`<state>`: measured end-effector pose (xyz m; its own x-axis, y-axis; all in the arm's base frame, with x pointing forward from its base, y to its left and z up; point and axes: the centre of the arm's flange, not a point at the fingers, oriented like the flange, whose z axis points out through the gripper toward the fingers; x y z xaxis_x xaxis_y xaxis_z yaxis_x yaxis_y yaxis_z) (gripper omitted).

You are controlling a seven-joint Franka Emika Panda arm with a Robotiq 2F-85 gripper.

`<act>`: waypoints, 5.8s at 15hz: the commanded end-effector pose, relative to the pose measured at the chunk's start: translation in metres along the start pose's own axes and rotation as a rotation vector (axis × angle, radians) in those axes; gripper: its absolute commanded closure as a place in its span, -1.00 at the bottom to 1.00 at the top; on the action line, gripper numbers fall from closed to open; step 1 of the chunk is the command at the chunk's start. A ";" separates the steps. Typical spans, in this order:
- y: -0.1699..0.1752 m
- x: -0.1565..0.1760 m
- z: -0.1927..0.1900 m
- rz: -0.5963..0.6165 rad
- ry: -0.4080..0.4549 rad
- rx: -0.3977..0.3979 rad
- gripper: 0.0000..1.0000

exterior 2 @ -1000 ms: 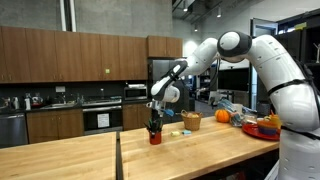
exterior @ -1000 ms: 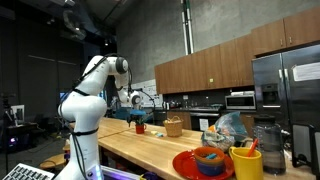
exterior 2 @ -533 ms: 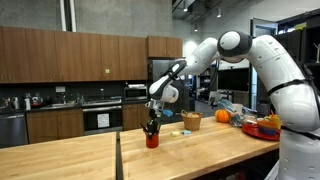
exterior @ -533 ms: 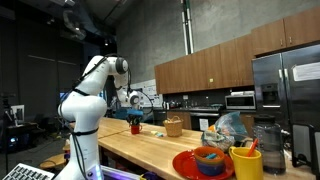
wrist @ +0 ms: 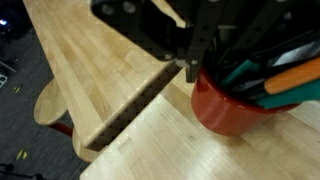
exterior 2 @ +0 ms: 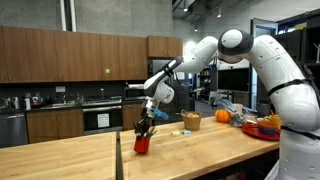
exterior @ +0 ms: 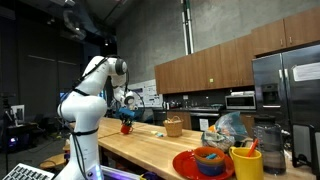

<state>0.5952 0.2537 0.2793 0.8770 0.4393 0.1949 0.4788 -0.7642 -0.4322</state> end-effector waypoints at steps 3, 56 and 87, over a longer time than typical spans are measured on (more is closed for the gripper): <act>0.004 -0.007 0.026 0.235 0.094 0.093 0.95; 0.135 -0.103 -0.023 0.811 0.767 0.660 0.95; 0.109 -0.064 -0.138 0.512 0.357 -0.272 0.95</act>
<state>0.6043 0.0861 0.2966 0.9201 -0.1926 0.3410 -0.0623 -0.9316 -0.3581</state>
